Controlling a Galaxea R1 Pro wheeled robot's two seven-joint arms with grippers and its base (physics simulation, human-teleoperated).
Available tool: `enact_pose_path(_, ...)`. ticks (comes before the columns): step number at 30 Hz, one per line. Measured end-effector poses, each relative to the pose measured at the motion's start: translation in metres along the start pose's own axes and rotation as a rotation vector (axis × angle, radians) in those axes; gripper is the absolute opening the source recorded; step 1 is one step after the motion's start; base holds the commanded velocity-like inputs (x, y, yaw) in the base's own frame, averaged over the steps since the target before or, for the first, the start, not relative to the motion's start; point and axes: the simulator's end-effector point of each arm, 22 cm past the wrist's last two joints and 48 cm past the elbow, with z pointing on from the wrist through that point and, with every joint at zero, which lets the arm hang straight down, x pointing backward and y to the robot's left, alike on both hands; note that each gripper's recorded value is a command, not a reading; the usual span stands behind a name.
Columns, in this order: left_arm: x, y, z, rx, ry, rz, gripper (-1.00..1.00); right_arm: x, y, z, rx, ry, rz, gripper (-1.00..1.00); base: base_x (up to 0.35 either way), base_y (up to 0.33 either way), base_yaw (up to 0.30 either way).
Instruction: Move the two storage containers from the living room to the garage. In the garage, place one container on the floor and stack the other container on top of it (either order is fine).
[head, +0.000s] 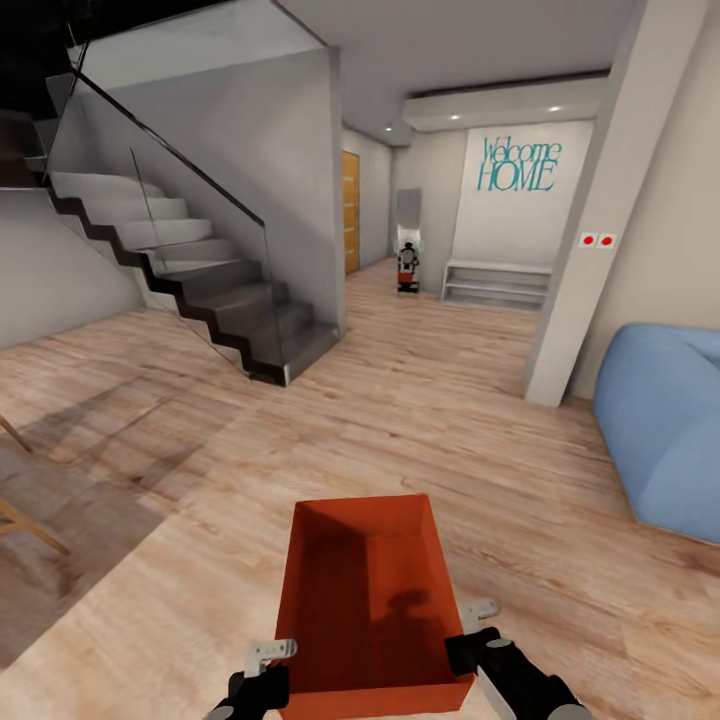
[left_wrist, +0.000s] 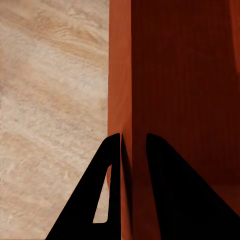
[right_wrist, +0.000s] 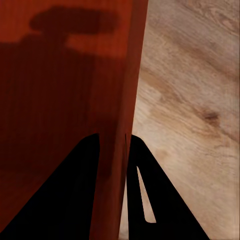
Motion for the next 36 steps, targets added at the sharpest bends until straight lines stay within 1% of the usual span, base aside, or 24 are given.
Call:
enact_pose_path(8, -0.0004, 0.0024, 0.0001, 0.001, -0.001, 0.000, -1.00, -0.0007, 0.0024, -0.0001, 0.001, -0.001, 0.001, -1.00, 0.343, 0.095, -0.036)
enact_pose_path(22, -0.0003, 0.0015, 0.0000, 0.001, 0.000, -0.001, -1.00, -0.0004, 0.0015, -0.0001, 0.001, 0.000, 0.000, -1.00, 0.343, 0.095, -0.172)
enact_pose_path(36, -0.0003, 0.0021, 0.0000, 0.001, 0.000, -0.001, -1.00, -0.0005, 0.0022, -0.0001, 0.001, 0.000, 0.001, -1.00, 0.343, 0.095, -0.017)
